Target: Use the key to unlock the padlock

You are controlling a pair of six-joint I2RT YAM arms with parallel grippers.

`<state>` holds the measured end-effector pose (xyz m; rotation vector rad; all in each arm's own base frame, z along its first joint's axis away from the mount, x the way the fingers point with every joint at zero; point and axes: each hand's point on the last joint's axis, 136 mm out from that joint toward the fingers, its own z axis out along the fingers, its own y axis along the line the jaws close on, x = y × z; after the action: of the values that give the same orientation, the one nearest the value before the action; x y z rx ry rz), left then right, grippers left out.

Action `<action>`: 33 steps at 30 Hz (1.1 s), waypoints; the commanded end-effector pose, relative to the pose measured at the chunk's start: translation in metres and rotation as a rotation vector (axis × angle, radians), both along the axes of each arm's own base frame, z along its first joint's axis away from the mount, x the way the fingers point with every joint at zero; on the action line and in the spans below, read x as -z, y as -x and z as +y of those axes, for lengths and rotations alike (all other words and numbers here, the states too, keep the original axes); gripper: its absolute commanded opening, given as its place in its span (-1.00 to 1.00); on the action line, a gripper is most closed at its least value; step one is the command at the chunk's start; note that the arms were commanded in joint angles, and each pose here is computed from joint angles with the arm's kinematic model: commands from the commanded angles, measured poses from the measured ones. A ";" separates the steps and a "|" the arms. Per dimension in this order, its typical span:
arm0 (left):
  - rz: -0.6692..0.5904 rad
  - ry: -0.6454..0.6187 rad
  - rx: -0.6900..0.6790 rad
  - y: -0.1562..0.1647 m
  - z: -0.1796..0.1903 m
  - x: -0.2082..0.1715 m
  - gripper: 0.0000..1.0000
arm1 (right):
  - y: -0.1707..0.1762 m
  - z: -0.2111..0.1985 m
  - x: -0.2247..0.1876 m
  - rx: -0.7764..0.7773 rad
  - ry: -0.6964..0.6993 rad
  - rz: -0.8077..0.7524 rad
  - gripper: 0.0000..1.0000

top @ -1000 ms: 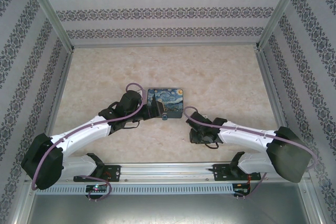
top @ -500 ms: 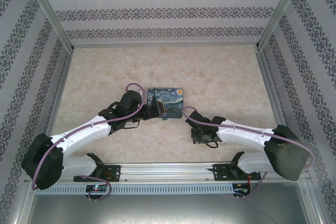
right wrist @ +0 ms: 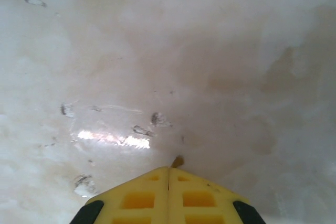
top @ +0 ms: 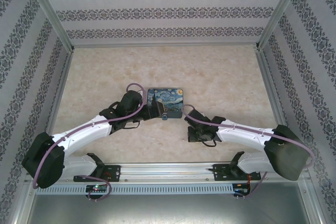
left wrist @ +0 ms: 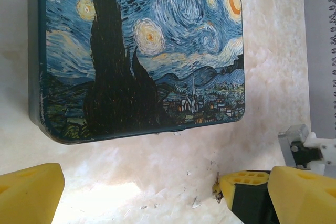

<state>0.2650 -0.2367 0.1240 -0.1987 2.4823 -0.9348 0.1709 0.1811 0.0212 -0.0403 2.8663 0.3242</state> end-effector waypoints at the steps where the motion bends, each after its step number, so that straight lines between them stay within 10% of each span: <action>1: -0.012 0.004 0.009 0.002 -0.004 -0.003 0.99 | -0.012 0.010 -0.029 0.038 -0.101 -0.062 -1.00; 7: -0.009 0.019 0.003 0.002 -0.005 -0.005 0.99 | -0.017 0.006 -0.044 0.047 -0.137 -0.094 -1.00; 10: -0.007 0.019 0.000 0.002 -0.004 -0.004 0.99 | -0.011 0.004 -0.038 0.015 -0.108 -0.069 -0.29; 15: -0.005 0.017 -0.005 0.002 -0.004 -0.003 0.99 | -0.002 -0.003 -0.021 -0.013 -0.046 -0.035 -0.06; 33: -0.006 0.012 -0.007 0.002 -0.002 0.000 0.99 | 0.020 0.008 0.013 -0.148 0.103 0.049 -0.06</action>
<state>0.2650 -0.2367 0.1239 -0.2097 2.4829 -0.9386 0.1587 0.1859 0.0126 -0.2113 2.9076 0.2353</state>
